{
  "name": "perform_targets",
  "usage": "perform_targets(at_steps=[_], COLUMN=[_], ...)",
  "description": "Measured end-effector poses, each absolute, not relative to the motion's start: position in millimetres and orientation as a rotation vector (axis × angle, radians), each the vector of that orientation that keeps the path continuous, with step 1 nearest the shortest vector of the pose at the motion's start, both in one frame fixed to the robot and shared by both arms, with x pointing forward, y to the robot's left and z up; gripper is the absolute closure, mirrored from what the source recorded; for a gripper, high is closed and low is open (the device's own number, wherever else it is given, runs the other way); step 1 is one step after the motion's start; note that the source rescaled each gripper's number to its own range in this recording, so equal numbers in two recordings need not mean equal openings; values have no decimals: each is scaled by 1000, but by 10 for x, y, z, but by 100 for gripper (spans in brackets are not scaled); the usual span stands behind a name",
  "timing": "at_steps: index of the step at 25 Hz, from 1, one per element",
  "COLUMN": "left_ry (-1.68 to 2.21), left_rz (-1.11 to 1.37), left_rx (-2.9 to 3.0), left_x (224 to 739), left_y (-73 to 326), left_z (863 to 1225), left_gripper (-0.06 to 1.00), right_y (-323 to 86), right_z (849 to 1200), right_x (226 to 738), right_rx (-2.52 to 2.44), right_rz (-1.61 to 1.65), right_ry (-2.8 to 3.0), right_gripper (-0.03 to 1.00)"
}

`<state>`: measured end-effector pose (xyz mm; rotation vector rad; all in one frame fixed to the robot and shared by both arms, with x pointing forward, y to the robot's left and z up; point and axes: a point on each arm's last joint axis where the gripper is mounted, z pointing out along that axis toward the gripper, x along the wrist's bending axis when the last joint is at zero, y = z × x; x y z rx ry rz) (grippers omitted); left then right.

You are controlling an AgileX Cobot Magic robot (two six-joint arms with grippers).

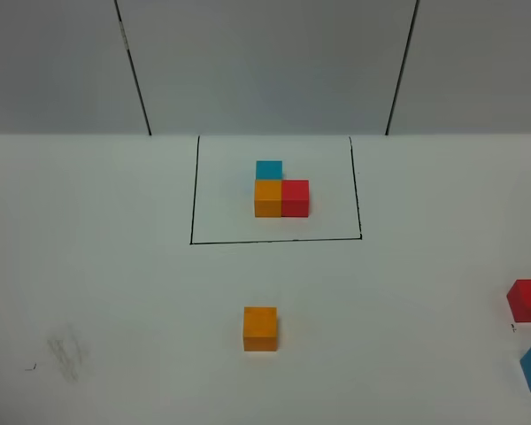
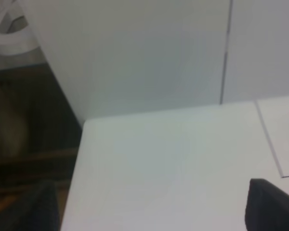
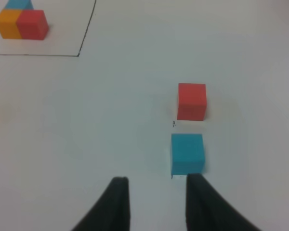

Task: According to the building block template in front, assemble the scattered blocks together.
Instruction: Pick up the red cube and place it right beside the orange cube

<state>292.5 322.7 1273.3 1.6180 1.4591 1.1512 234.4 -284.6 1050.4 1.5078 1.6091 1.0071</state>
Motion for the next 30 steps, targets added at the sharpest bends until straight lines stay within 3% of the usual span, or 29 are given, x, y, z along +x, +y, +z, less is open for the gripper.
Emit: perform_targets(at_steps=[4,9,15,21,30], left_ry=[1337,1319,1424,1318,1435], left_rz=[1058,1051,1107,984,945], left_rx=[1514,1481,1593,1550,1521], left_x=[2408,2146,2096,1985,2070], left_y=[3364,3422,3296,3039,2988], left_z=[12726,12561,12041,11574,10891], left_gripper=[23,24,24,24,25], right_y=[-2846,-2846,-2846,-2846,-2846], right_z=[10504,10504,10504,10504,10504], right_x=[2344,2344,2344,2344,2344], right_rx=[1508,1508,1508,1508,1508], right_rz=[1007,1007,1007,1007,1007], right_ry=[1609,1609,1609,1609,1609], right_gripper=[96,96,96,96,96])
